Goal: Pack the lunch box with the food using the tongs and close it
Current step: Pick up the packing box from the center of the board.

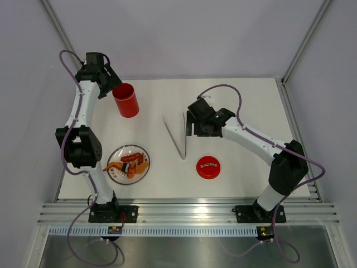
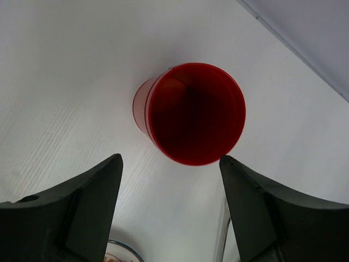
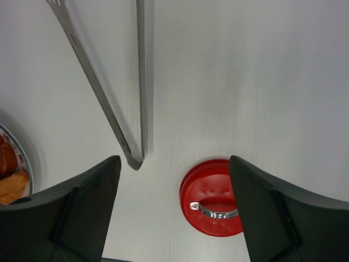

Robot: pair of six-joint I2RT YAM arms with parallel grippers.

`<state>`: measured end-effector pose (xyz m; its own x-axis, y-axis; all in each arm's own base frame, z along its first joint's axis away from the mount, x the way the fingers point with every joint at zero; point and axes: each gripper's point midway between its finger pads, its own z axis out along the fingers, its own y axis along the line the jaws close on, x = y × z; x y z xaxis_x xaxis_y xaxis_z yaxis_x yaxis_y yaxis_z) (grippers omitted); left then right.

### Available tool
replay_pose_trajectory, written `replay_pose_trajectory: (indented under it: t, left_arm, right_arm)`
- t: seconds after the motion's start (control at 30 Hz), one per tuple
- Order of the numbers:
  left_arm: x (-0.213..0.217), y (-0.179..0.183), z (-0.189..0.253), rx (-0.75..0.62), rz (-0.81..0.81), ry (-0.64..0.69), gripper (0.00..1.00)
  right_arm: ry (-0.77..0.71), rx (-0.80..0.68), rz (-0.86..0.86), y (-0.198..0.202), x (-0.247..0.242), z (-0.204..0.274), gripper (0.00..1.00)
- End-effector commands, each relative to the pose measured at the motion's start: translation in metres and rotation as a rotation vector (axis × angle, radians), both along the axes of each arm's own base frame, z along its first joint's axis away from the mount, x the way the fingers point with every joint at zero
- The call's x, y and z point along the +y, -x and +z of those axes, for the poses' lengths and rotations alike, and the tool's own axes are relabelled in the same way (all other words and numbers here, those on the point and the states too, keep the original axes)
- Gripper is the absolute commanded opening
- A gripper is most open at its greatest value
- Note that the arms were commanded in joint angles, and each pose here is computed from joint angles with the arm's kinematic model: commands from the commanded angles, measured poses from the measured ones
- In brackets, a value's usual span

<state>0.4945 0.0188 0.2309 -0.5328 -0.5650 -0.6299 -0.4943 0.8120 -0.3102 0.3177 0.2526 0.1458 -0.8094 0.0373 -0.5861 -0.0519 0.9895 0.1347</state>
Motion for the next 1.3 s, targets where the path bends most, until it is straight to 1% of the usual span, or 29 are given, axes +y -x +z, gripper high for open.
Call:
replay_pose_trajectory:
  t: [0.0, 0.13, 0.17, 0.27, 0.3, 0.37, 0.47, 0.5, 0.6, 0.63, 0.67, 0.7, 0.8, 0.9, 1.13, 1.27]
  left_arm:
    - [0.003, -0.016, -0.002, -0.013, -0.005, 0.026, 0.76]
    - [0.005, -0.025, -0.031, 0.041, -0.005, 0.027, 0.71]
    - [0.004, -0.026, -0.035, 0.051, -0.008, 0.028, 0.65]
    - [0.004, -0.025, -0.050, 0.086, -0.007, 0.031, 0.54]
    - [0.004, -0.024, -0.051, 0.089, -0.006, 0.032, 0.47]
    - [0.004, -0.021, -0.052, 0.090, -0.007, 0.034, 0.42]
    - [0.004, -0.014, -0.048, 0.096, 0.003, 0.034, 0.33]
    - [0.005, -0.012, -0.047, 0.097, 0.005, 0.032, 0.26]
    - [0.008, -0.001, -0.036, 0.090, 0.015, 0.011, 0.15]
    - [0.009, 0.002, -0.033, 0.087, 0.019, 0.006, 0.07]
    - [0.009, 0.006, -0.030, 0.087, 0.018, 0.005, 0.02]
    - [0.007, 0.010, -0.026, 0.082, 0.014, 0.008, 0.00]
    - [0.002, 0.028, -0.026, 0.108, 0.004, 0.031, 0.00]
    - [0.002, 0.044, -0.028, 0.123, 0.013, 0.025, 0.00]
    - [0.013, 0.104, -0.023, 0.160, 0.033, -0.075, 0.00]
    - [0.011, 0.128, -0.023, 0.152, 0.030, -0.144, 0.00]
  right_arm:
    - [-0.022, -0.020, -0.017, 0.005, -0.004, 0.012, 0.88]
    - [-0.028, -0.005, -0.022, 0.009, -0.004, 0.008, 0.88]
    - [-0.028, -0.004, -0.022, 0.009, -0.004, 0.008, 0.88]
    - [-0.028, -0.003, -0.025, 0.010, -0.003, 0.008, 0.88]
    - [-0.028, 0.000, -0.027, 0.010, -0.003, 0.007, 0.88]
    - [-0.029, -0.001, -0.027, 0.010, -0.003, 0.008, 0.88]
    - [-0.024, 0.000, -0.026, 0.009, -0.003, 0.007, 0.88]
    - [-0.011, 0.002, -0.029, 0.009, -0.004, 0.005, 0.88]
    - [-0.008, 0.005, -0.040, 0.009, -0.006, 0.004, 0.88]
    - [-0.009, 0.011, -0.037, 0.011, -0.006, 0.002, 0.88]
    - [-0.016, 0.013, -0.036, 0.010, -0.004, 0.001, 0.88]
    - [-0.021, 0.018, -0.030, 0.011, -0.002, 0.000, 0.88]
    - [-0.034, 0.027, -0.026, 0.011, 0.001, -0.003, 0.88]
    - [-0.048, 0.029, -0.013, 0.012, 0.006, -0.003, 0.88]
    - [-0.055, 0.041, 0.004, 0.016, 0.011, -0.009, 0.88]
    - [-0.070, 0.042, 0.009, 0.016, 0.015, -0.010, 0.88]
